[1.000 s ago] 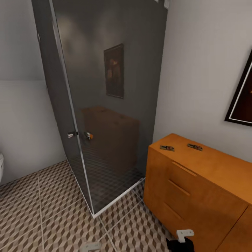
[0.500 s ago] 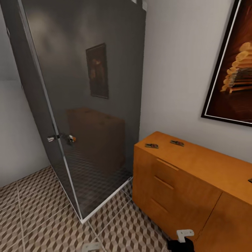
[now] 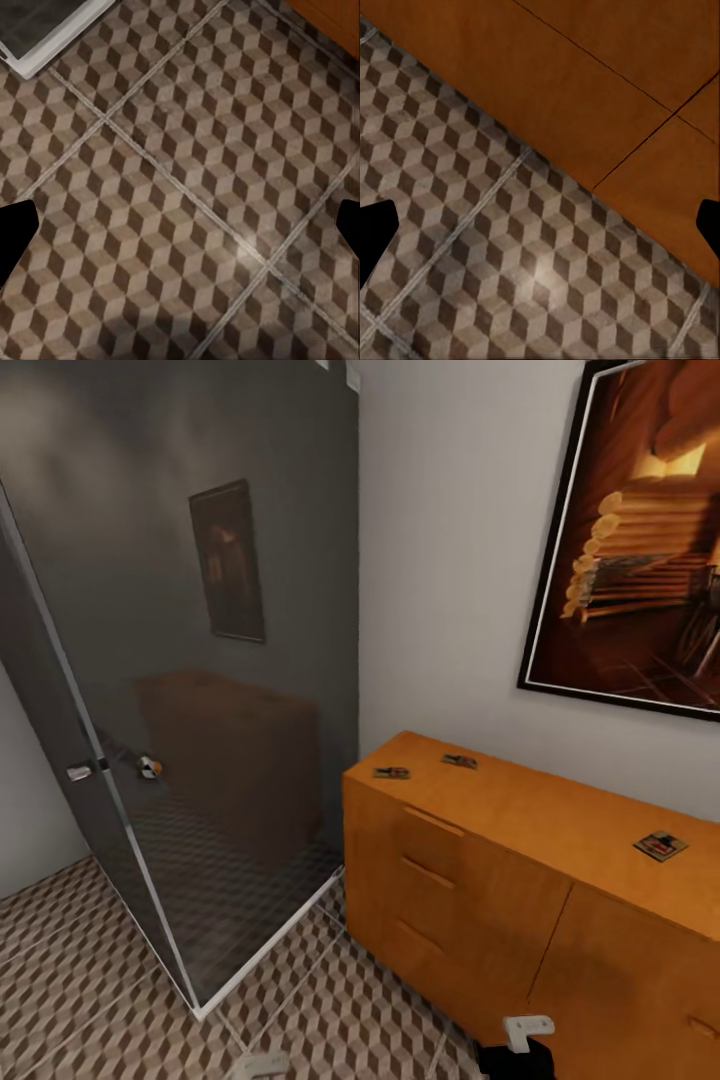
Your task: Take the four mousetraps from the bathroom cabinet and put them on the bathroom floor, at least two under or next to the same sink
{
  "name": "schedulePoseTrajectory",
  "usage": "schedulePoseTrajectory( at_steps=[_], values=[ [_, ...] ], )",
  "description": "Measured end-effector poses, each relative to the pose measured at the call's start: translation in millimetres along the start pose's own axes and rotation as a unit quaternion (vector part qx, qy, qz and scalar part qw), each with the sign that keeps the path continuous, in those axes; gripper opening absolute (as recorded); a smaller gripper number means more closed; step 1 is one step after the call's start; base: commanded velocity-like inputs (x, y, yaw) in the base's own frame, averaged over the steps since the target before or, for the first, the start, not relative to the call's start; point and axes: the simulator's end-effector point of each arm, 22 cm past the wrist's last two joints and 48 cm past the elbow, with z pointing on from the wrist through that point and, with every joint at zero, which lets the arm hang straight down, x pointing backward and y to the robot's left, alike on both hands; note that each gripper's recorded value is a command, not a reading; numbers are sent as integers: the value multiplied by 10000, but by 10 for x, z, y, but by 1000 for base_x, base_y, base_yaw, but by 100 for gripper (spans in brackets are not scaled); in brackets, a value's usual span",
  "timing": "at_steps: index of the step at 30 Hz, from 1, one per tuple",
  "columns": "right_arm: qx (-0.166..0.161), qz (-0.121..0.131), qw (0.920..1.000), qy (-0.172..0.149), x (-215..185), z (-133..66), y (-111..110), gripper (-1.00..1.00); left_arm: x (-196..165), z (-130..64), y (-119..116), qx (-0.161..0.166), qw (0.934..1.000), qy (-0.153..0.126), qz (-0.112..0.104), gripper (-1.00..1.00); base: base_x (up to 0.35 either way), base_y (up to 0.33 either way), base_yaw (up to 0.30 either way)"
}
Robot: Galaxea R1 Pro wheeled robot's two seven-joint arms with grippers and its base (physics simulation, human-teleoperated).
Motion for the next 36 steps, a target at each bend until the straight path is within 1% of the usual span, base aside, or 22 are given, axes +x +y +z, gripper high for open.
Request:
schedulePoseTrajectory(
  at_steps=[10, 13, 36],
  values=[
    [3, 0, 10000, 0, 0, 0, -2, 100, 3, 0, 2, -3, 10000, 3, 0, 100, 0, 0, -263],
    [3, 0, 10000, 0, 0, 0, -1, 100, 3, 0, 2, -4, 10000, 2, 0, 100, 0, 0, -140],
    [15, 2, 10000, 0, -1, 0, -4, 100, 6, 0, 5, -6, 10000, 1, 1, 100, 0, 0, -16]
  ],
)
